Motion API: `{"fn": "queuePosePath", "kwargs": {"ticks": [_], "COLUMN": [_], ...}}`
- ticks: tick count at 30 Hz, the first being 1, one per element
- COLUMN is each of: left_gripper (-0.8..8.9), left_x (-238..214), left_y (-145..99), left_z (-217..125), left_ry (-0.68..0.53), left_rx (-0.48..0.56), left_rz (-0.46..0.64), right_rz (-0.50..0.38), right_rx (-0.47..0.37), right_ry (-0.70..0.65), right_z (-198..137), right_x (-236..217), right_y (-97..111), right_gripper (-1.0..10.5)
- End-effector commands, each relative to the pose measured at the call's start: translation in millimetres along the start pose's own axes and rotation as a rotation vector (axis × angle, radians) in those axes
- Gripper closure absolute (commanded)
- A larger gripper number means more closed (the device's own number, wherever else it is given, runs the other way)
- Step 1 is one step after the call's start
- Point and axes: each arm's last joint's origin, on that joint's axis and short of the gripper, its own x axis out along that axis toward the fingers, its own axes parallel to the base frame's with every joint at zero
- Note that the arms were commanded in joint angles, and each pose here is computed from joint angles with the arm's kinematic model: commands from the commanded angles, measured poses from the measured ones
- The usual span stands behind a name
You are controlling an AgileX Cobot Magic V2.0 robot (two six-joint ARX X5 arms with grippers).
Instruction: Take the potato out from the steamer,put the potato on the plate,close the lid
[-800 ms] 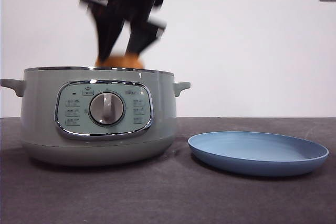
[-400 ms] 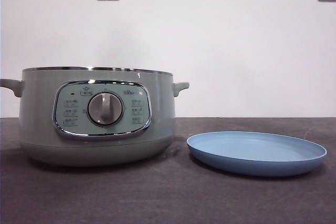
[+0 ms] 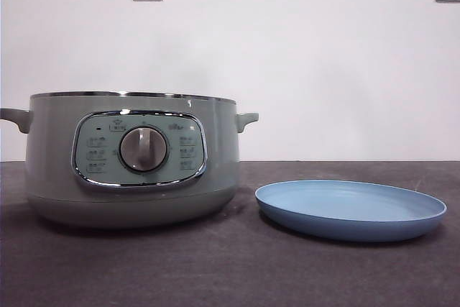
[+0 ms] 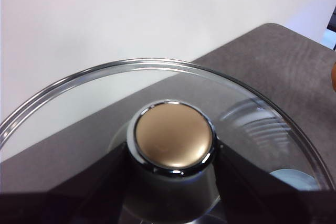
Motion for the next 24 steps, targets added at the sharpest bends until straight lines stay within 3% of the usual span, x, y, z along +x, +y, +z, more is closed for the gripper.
{"fn": "queuePosePath", "kwargs": {"ticks": [1,11,18,24], "left_gripper": [8.22,8.22,8.22,8.22], "left_x": [-4,4,4,4], "left_y": [-1,0,0,0], "left_z": [1,-1,-1,-2], "left_ry": [-0.006,0.017,0.018,0.021], "left_rx": [0.010,0.005,0.005,0.005], "left_rz": [-0.004,-0.008,-0.008,-0.008], "right_rz": [0.002,0.021,0.040,0.040], "right_rx": [0.026,0.004,-0.024,-0.015], "right_ry": [0.105,0.450,0.479,0.481], "right_z": [-9,-69,-112,-151], "right_x": [24,115,169,203], "right_y": [1,21,38,41], "right_gripper": [9.6,9.6,9.6,9.6]}}
